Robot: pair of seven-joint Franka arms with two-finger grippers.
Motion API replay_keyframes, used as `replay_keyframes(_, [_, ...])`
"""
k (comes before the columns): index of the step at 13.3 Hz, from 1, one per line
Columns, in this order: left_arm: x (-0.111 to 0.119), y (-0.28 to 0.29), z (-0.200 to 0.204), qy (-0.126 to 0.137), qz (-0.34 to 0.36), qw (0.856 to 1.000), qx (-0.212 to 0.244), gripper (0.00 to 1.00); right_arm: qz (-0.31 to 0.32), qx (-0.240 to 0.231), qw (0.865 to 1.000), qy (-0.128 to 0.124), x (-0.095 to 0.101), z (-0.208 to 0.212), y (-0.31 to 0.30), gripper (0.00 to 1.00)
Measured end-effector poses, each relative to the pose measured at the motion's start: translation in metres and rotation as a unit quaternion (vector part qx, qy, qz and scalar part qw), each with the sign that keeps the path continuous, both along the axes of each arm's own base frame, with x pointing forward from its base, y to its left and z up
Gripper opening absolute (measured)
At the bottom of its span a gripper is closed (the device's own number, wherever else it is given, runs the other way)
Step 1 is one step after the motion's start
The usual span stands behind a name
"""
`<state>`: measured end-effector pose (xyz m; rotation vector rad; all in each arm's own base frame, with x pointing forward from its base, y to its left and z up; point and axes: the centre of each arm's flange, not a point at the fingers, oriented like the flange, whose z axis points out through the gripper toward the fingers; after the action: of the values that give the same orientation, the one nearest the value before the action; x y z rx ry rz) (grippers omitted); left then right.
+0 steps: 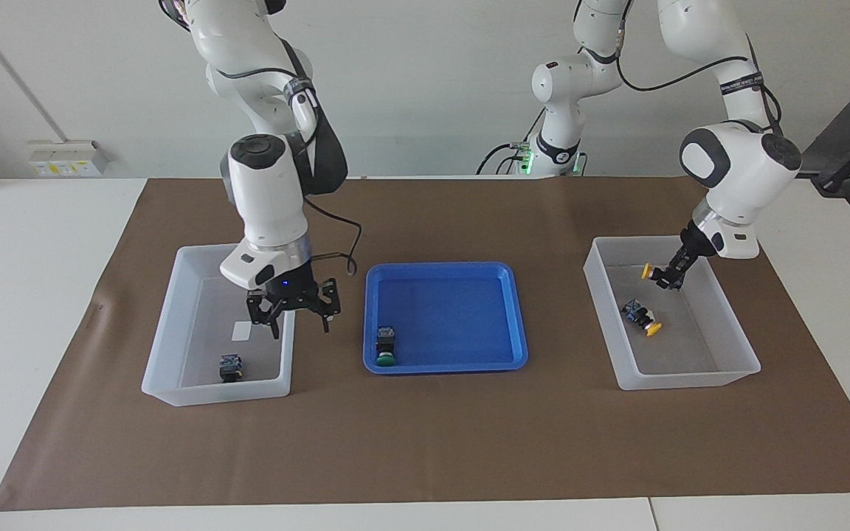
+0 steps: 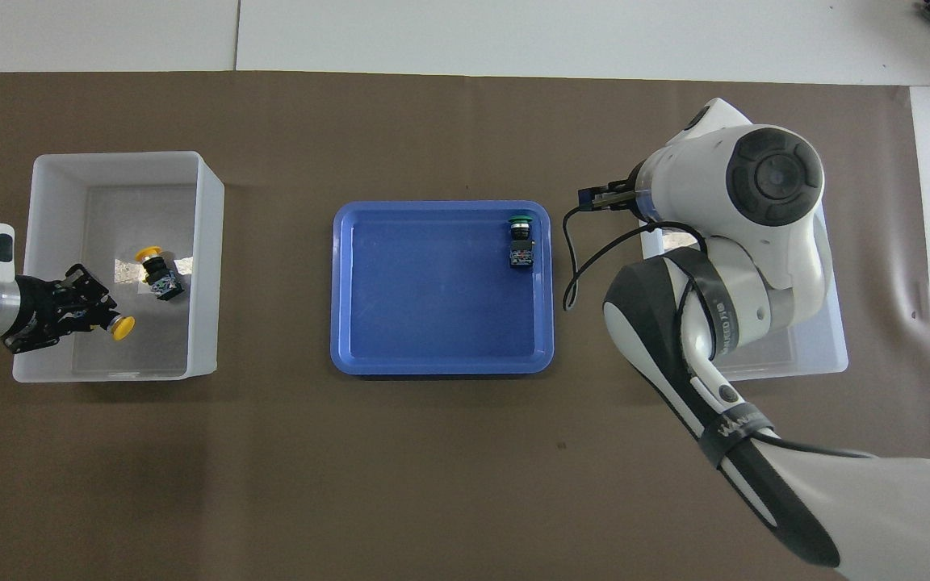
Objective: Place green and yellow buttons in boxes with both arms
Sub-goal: 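Grasp the last green button while the left gripper releases the yellow button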
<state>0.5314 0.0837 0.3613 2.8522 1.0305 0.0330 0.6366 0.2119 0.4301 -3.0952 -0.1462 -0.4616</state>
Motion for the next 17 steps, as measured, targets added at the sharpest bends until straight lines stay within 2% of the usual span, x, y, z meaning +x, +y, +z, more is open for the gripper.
replay_keyframes(1, [0.0, -0.001, 0.0, -0.003, -0.002, 1.0, 0.001, 0.51, -0.009, 0.008, 1.0, 0.0, -0.001, -0.003, 0.021, 0.9])
replay_keyframes(5, [0.012, -0.008, 0.022, -0.01, -0.012, 1.0, 0.0, 0.99, -0.015, 0.017, 0.999, 0.023, -0.006, -0.045, 0.082, 0.88])
replay_keyframes(8, [0.03, -0.017, 0.091, -0.004, -0.044, 0.999, 0.003, 1.0, -0.001, -0.01, 0.999, 0.03, -0.012, -0.078, 0.103, 0.84])
replay_keyframes(10, [0.034, -0.042, 0.133, -0.014, -0.091, 0.995, 0.033, 1.0, 0.002, -0.018, 0.999, 0.031, -0.012, -0.085, 0.103, 0.84])
replay_keyframes(11, [0.034, -0.059, 0.147, -0.019, -0.13, 0.99, 0.051, 1.0, 0.002, -0.019, 0.999, 0.033, -0.013, -0.088, 0.102, 0.83])
replay_keyframes(13, [0.025, -0.09, 0.162, -0.013, -0.222, 0.972, 0.07, 1.0, 0.006, -0.017, 0.999, 0.032, -0.016, -0.101, 0.101, 0.83])
replay_keyframes(17, [0.011, -0.16, 0.175, -0.017, -0.322, 0.943, 0.076, 1.0, 0.01, -0.016, 0.999, 0.035, -0.021, -0.12, 0.101, 0.83])
